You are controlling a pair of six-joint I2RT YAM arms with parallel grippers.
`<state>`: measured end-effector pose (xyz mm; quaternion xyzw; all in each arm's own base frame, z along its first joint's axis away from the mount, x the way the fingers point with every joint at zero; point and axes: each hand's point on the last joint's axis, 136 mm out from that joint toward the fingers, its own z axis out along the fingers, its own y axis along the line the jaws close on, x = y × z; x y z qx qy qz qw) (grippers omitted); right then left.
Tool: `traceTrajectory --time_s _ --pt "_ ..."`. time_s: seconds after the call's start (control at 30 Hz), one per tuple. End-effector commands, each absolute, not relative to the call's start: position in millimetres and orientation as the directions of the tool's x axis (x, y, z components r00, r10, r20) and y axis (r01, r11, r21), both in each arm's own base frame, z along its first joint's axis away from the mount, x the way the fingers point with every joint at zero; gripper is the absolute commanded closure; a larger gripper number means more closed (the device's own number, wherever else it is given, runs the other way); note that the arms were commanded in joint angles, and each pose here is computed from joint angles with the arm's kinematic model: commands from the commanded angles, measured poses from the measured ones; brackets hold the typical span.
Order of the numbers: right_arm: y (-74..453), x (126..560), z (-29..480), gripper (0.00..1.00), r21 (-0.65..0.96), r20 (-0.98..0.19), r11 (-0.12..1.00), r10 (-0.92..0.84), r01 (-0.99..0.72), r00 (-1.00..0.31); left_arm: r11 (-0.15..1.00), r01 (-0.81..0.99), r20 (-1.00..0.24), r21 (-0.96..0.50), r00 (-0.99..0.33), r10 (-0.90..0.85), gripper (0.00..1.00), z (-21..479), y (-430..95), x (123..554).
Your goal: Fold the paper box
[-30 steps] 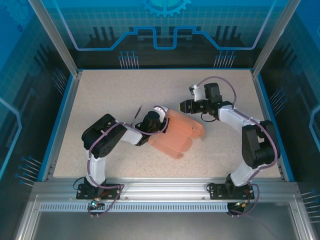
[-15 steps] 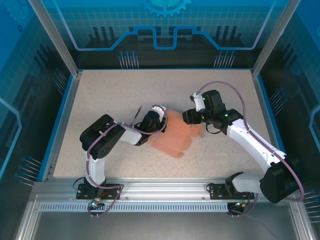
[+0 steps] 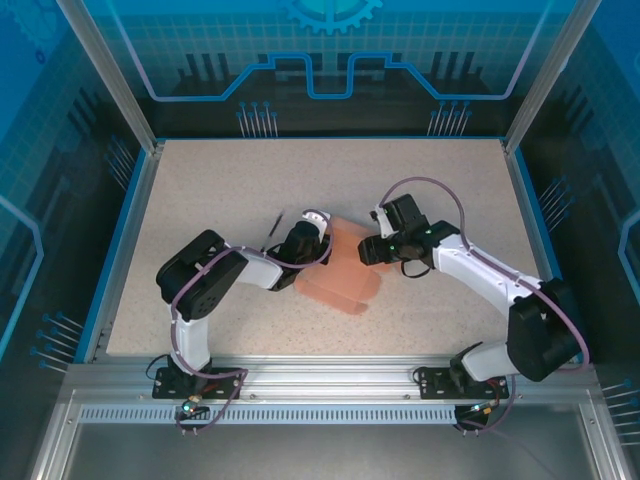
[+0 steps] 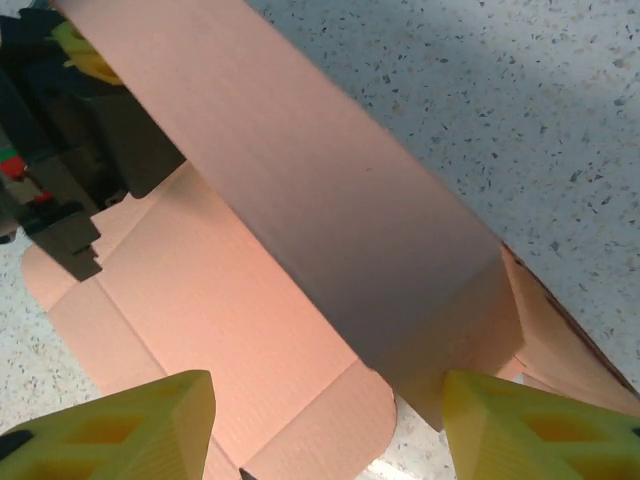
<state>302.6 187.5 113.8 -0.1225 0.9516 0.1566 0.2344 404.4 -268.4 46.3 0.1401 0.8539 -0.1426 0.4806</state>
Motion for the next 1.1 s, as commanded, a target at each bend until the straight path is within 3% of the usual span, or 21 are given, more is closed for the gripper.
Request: traceTrajectory --time_s 0.0,0.3,0.63,1.07 --pt "200.9 311.0 112.0 0.38 0.288 -0.510 0.908 -0.122 -0.303 -0.851 0.921 0.365 -0.882 -0.138 -0.468 0.054 1.00 68.9 -274.9 409.8" --pt "221.6 331.5 114.4 0.40 0.452 -0.554 0.835 -0.015 -0.315 -0.833 0.921 0.366 -0.882 -0.136 -0.469 0.056 1.00 69.1 -276.2 408.7" --pt "165.7 290.3 94.9 0.37 0.265 -0.504 0.939 -0.058 -0.218 -0.862 0.947 0.297 -0.879 -0.120 -0.475 0.037 1.00 71.6 -265.0 414.0" --pt "168.0 283.1 50.6 0.36 0.307 -0.489 0.943 0.039 -0.130 -0.872 0.945 0.300 -0.879 -0.130 -0.476 0.030 1.00 75.0 -265.1 412.3"
